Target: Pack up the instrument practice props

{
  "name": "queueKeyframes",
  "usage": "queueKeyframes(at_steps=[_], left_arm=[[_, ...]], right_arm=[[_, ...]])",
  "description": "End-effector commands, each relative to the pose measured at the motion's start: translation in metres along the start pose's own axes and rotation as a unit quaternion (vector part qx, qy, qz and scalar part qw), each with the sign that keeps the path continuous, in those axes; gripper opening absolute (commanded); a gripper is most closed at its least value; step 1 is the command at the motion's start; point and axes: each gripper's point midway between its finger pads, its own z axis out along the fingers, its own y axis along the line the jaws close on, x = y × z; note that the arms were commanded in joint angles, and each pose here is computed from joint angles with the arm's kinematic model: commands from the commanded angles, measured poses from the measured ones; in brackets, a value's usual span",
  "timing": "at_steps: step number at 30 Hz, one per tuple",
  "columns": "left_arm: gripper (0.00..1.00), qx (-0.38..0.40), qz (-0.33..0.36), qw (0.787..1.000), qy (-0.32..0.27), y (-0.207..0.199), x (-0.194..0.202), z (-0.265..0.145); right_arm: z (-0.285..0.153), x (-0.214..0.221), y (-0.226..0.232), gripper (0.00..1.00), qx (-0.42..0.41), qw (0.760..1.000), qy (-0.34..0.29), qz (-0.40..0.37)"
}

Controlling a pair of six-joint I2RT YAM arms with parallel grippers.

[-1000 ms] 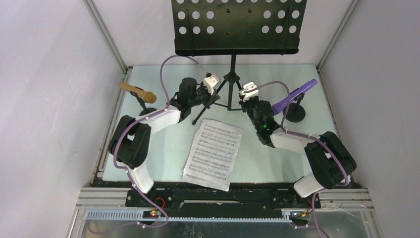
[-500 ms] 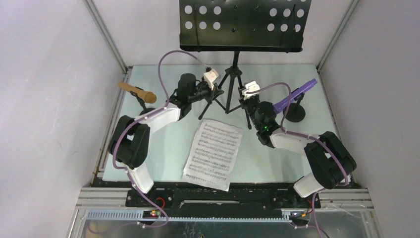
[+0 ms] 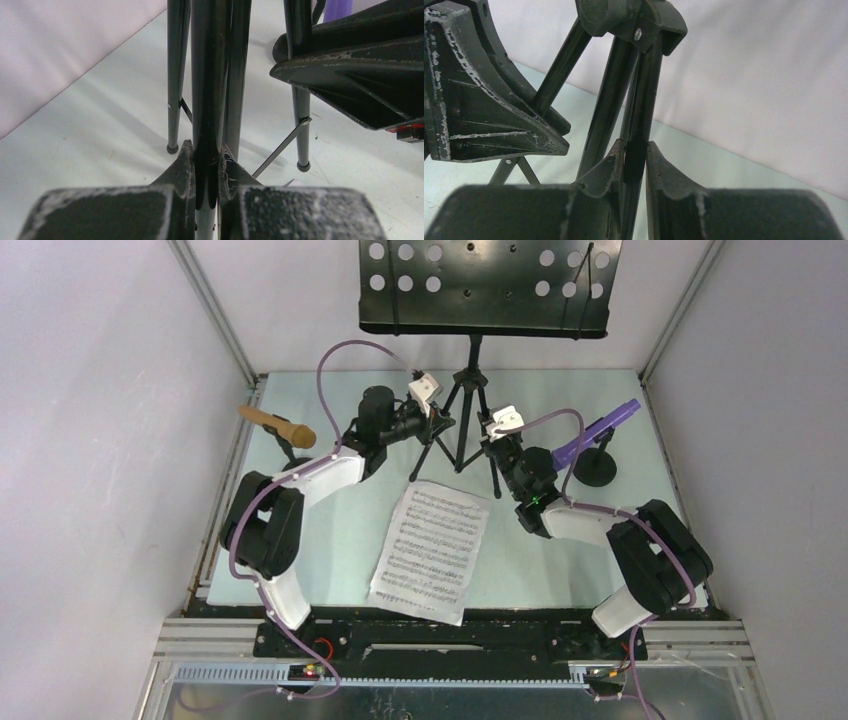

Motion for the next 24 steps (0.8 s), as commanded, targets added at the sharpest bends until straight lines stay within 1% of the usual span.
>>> queueKeyframes(at_steps=[1,5,6,10,12,15,20,24], left_arm=[[0.02,-0.008,0.071,0.992,-0.105,0.006,-0.066,0.005],[0.03,0.006,0.067,0.993,-0.097,0.003,-0.056,0.009],[0.02,0.012,0.064,0.993,-0.094,0.001,-0.052,0.01],[0.01,0.03,0.053,0.994,-0.089,-0.007,-0.038,0.014],[0.01,0.031,0.045,0.995,-0.088,-0.009,-0.031,0.015],[0.0,0.024,0.035,0.995,-0.09,-0.009,-0.022,0.014],[0.0,0.017,0.028,0.996,-0.082,-0.007,-0.012,0.014],[0.0,0.01,0.027,0.996,-0.081,-0.005,-0.009,0.013]], right_arm=[[0.008,-0.064,0.02,0.0,-0.045,0.992,-0.118,0.006],[0.008,-0.048,0.035,0.0,-0.082,0.993,-0.086,0.017],[0.007,-0.045,0.042,0.0,-0.102,0.991,-0.085,0.015],[0.01,-0.034,0.056,0.0,-0.139,0.988,-0.064,-0.008],[0.012,-0.033,0.061,0.0,-0.149,0.987,-0.056,-0.012],[0.011,-0.029,0.061,0.01,-0.152,0.988,-0.04,0.003],[0.004,-0.018,0.059,0.16,-0.155,0.987,0.003,0.044],[0.001,-0.022,0.053,0.36,-0.145,0.986,0.017,0.085]])
